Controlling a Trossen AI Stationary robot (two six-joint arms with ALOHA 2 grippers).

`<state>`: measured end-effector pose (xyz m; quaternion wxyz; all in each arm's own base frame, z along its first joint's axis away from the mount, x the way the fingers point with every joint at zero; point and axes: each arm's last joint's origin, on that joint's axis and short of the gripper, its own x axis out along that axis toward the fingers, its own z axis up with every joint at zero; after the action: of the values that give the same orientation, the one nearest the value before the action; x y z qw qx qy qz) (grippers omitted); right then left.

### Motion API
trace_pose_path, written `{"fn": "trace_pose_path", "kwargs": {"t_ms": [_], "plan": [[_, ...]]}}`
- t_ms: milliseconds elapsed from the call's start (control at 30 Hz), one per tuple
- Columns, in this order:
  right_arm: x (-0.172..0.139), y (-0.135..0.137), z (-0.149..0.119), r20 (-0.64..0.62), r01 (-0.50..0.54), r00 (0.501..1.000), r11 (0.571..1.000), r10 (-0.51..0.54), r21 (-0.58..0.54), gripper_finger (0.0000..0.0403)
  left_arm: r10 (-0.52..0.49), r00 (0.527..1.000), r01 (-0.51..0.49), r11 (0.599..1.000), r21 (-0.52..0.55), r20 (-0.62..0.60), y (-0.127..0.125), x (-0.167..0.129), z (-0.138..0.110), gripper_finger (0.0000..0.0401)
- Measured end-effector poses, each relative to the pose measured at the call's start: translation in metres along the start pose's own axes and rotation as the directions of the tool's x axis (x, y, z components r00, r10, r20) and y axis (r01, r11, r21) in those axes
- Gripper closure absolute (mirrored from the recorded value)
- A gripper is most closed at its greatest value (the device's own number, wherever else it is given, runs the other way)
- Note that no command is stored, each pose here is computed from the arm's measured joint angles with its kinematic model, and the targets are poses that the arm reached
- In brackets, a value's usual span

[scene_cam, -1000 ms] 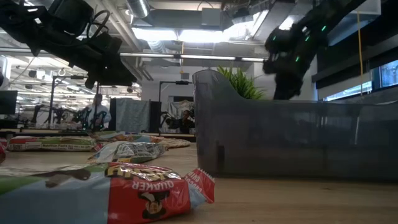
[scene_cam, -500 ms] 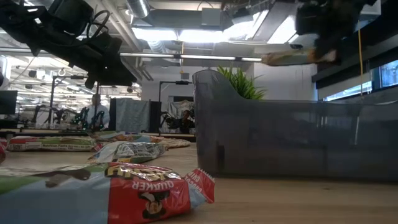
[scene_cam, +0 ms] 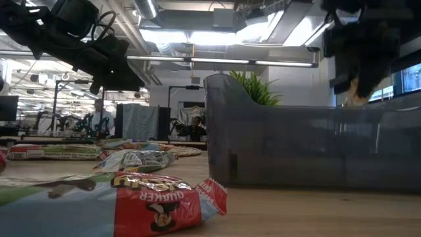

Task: Pick and place Granola Bars by type
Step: Put the orange granola bar into the top transparent bin

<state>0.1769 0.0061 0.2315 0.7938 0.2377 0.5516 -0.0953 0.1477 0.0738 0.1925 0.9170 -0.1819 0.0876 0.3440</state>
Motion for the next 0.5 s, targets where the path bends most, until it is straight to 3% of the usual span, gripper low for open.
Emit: {"fn": "trace_pose_path", "kwargs": {"t_ms": [267, 500], "plan": [[0.036, -0.002, 0.003, -0.01, 0.006, 1.0, 1.0, -0.006, -0.005, 0.0337, 0.001, 1.0, -0.001, 1.0, 0.0, 0.0, 0.0, 0.0, 0.0, 0.0287], [0.048, -0.003, 0.005, -0.054, 0.03, 0.998, 0.999, -0.031, -0.025, 0.0335, 0.001, 1.0, -0.001, 1.0, 0.0, 0.0, 0.0, 0.0, 0.0, 0.0287]]}}
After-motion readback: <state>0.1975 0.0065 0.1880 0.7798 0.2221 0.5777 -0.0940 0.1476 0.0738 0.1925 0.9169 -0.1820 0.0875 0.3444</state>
